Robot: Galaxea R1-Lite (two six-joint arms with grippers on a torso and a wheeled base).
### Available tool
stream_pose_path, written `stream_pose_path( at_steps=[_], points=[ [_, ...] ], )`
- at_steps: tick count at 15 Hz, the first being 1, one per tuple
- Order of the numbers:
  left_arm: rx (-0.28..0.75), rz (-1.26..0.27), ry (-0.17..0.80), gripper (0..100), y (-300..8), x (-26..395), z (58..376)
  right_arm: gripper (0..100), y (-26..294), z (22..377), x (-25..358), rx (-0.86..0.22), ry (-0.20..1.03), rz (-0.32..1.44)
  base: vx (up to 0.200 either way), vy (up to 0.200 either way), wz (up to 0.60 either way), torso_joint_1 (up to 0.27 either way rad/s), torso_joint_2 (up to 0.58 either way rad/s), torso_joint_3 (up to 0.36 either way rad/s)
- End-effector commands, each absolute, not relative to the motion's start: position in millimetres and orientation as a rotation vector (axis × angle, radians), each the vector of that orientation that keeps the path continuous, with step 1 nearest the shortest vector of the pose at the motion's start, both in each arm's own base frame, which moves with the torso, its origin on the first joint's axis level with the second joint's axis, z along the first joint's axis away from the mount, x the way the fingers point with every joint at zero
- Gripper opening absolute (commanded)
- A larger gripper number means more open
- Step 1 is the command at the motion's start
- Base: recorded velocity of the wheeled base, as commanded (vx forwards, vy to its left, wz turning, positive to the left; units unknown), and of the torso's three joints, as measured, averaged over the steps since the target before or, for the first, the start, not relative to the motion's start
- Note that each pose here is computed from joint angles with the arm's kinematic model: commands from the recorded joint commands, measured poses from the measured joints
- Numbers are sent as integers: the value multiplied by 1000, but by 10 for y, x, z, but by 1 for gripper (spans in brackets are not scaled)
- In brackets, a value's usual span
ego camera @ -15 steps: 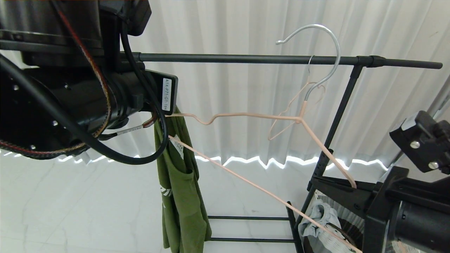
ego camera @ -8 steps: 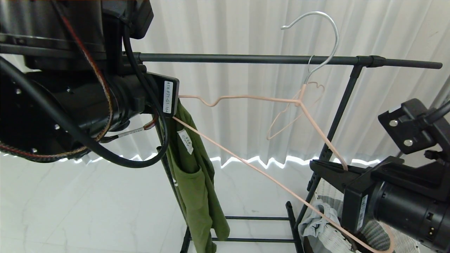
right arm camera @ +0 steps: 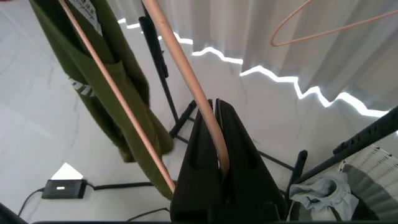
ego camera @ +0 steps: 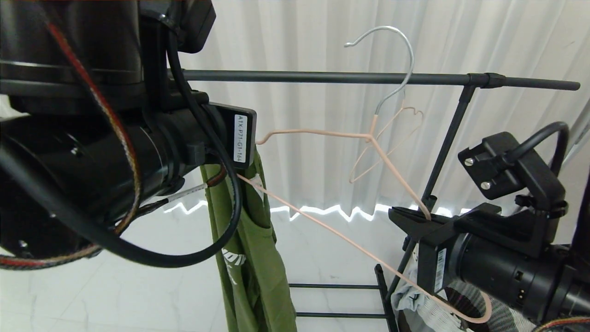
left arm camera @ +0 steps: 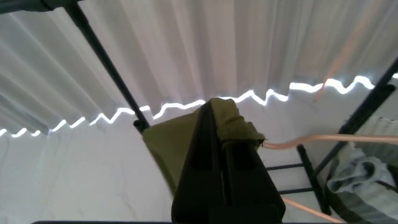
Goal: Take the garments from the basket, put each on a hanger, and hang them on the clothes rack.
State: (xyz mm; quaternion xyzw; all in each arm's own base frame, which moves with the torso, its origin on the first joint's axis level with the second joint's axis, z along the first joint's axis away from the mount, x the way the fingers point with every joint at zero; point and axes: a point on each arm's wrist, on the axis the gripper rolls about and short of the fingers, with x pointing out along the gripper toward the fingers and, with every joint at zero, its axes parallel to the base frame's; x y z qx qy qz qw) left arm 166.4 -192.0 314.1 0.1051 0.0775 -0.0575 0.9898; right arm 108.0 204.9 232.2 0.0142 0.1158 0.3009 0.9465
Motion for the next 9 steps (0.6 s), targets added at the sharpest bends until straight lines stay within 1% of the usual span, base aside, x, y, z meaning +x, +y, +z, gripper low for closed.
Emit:
stream_pose_path(
  at_steps=[1,6,9],
  points=[
    [192,-160,146,0,-1977,1563,3167,0,2125,2265,1111,9,253,610,0,0,0,0,0,0],
    [169,-216,143,0,-2067,1451,3168,0,2184,2242,1110,-2,262,617,0,0,0,0,0,0],
    [153,-199,133,0,-2010,1461,3216,0,2149,2212,1103,-29,284,592,0,0,0,0,0,0]
  ],
)
